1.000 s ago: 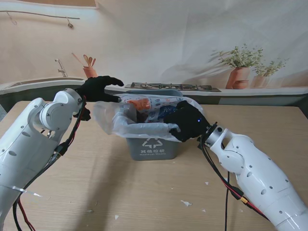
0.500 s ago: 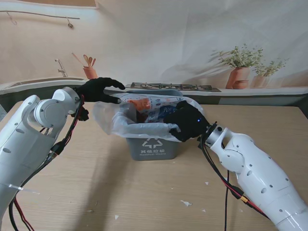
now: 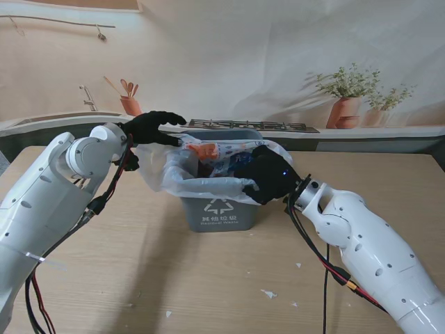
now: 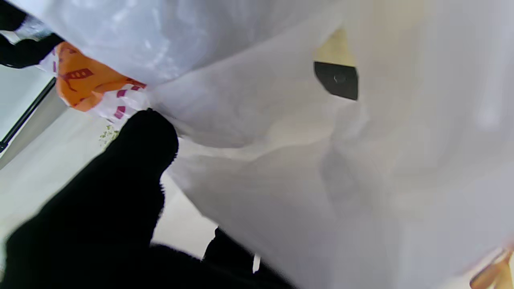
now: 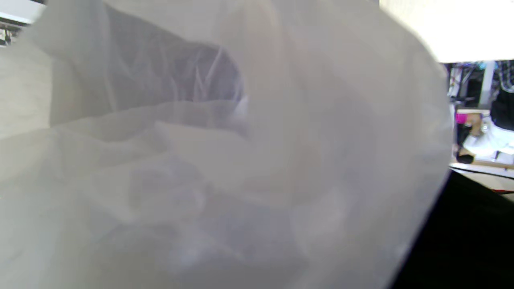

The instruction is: Fit the garbage bag over the bin

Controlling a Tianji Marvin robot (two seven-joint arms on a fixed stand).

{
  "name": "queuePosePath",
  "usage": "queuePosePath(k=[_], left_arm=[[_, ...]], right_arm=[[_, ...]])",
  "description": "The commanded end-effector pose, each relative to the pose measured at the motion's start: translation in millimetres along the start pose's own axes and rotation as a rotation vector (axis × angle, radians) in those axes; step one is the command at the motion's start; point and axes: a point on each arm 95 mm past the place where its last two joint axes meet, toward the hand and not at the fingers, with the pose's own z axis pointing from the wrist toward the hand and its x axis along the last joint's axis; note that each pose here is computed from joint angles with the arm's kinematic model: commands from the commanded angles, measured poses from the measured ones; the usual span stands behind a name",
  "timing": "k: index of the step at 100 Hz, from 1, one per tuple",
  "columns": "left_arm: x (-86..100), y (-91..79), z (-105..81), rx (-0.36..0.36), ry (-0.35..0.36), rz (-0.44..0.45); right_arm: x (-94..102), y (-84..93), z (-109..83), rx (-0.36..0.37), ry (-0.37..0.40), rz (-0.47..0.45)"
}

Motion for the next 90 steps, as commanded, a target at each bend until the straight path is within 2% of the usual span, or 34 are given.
queuePosePath(k=[1,12,22,36,44,60,71,90], left_arm=[[0.6,-0.1,0.9,-0.017,0.002,-0.014],[-0.7,1.2,2.1,-0.033,-0.001,0.005],[0.4,2.9,4.5,-0.013,-0.012,0.005],[3.4,6.0,10.2,0.053,-0.026,-0.001],[4.3,7.9,14.8,0.115,-0.04,-0.01],[5.3,11.4,22.5,0.217,-0.075,-0.096],[3.0,13.8,29.0,0.275,-0.108,-0.11],[-1.8,25.0,42.1,0.262,-0.181,-0.134]], right_arm=[[4.2,-11.6,-1.6,0.04,0.004,0.014],[4.5,-12.4,-0.8,0.043,0.005,0.016],[4.7,-13.1,-0.1,0.045,0.006,0.018],[4.6,-14.2,0.1,0.047,0.006,0.02],[4.7,-15.0,0.2,0.05,0.008,0.02],[4.7,-15.8,0.1,0.055,0.011,0.02],[4.7,-16.5,0.3,0.058,0.012,0.021],[5.3,-18.1,2.8,0.061,0.02,0.028]])
